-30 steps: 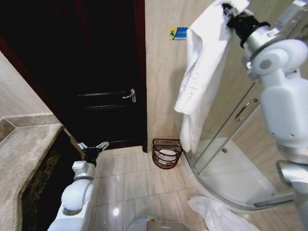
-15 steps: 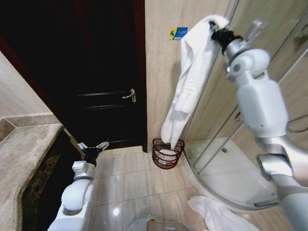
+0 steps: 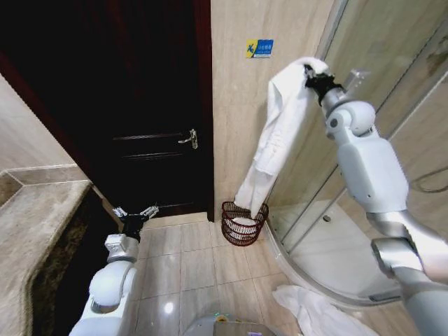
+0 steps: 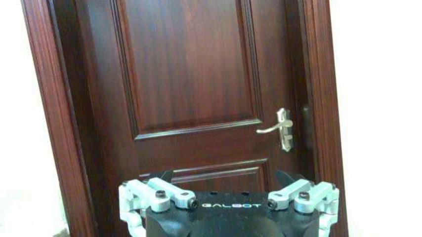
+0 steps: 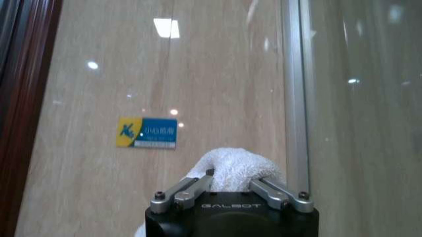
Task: Discard the used towel into the hamper.
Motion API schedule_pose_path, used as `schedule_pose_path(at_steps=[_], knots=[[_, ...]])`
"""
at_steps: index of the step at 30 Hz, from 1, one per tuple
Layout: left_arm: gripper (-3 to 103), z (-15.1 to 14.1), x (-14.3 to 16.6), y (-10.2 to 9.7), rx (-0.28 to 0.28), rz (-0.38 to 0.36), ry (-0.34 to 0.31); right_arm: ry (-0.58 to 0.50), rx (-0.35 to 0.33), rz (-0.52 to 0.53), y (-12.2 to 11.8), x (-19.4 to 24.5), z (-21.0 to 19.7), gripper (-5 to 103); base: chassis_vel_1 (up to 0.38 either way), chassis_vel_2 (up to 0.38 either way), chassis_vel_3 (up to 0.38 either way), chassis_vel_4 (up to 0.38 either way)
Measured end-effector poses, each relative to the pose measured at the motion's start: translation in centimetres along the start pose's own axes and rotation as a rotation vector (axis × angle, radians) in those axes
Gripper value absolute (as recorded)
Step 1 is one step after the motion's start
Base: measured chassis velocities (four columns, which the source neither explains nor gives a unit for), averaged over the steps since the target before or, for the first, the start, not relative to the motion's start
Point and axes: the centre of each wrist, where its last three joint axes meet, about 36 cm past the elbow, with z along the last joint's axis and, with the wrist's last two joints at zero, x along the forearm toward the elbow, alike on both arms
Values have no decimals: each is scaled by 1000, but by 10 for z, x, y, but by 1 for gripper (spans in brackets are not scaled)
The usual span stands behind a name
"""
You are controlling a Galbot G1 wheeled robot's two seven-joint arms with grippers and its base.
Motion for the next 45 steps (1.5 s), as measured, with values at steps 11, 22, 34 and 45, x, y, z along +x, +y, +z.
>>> schedule_pose_path(at_steps=[11,22,34,45], knots=[[100,0,0,0,0,0,0,21,-45,-70,45,7,29,5,0,0,0,0],[100,0,0,0,0,0,0,39,-66,-61,60,10,49,5,0,0,0,0],[100,0,0,0,0,0,0,73,17,-39,36,21,73,5,0,0,0,0],[100,0,0,0,0,0,0,79,-33,-88,84,21,84,5,0,0,0,0]])
